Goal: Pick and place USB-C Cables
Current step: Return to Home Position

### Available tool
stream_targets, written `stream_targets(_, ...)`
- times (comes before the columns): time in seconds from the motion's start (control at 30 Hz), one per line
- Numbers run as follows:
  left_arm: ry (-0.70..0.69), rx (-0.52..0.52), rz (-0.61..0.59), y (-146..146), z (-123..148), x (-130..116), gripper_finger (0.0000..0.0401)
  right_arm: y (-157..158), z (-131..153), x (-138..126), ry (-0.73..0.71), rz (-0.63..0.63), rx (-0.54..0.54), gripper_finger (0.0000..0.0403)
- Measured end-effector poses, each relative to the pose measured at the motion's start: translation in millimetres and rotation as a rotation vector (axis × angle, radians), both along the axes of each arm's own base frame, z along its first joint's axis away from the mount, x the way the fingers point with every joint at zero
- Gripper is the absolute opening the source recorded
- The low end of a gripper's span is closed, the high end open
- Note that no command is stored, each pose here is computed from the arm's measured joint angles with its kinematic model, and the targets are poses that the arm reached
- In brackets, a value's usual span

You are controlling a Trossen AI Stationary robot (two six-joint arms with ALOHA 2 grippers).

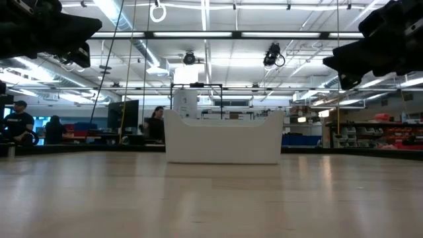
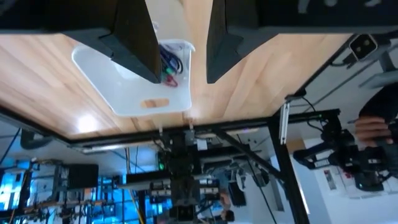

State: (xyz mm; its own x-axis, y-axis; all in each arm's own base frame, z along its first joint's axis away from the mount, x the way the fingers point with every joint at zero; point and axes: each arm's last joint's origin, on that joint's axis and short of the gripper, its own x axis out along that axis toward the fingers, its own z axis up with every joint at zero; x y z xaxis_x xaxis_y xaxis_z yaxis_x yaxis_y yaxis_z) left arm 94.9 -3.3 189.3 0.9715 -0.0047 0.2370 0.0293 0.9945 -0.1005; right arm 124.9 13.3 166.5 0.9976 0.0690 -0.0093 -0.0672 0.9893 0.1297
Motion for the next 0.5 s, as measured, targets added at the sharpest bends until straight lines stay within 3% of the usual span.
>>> stream_targets(0.5,0.010,0.001,0.000,0,-1,0,0.0015,-2,1,-20,-0.010,0.018,0.026,0.0134)
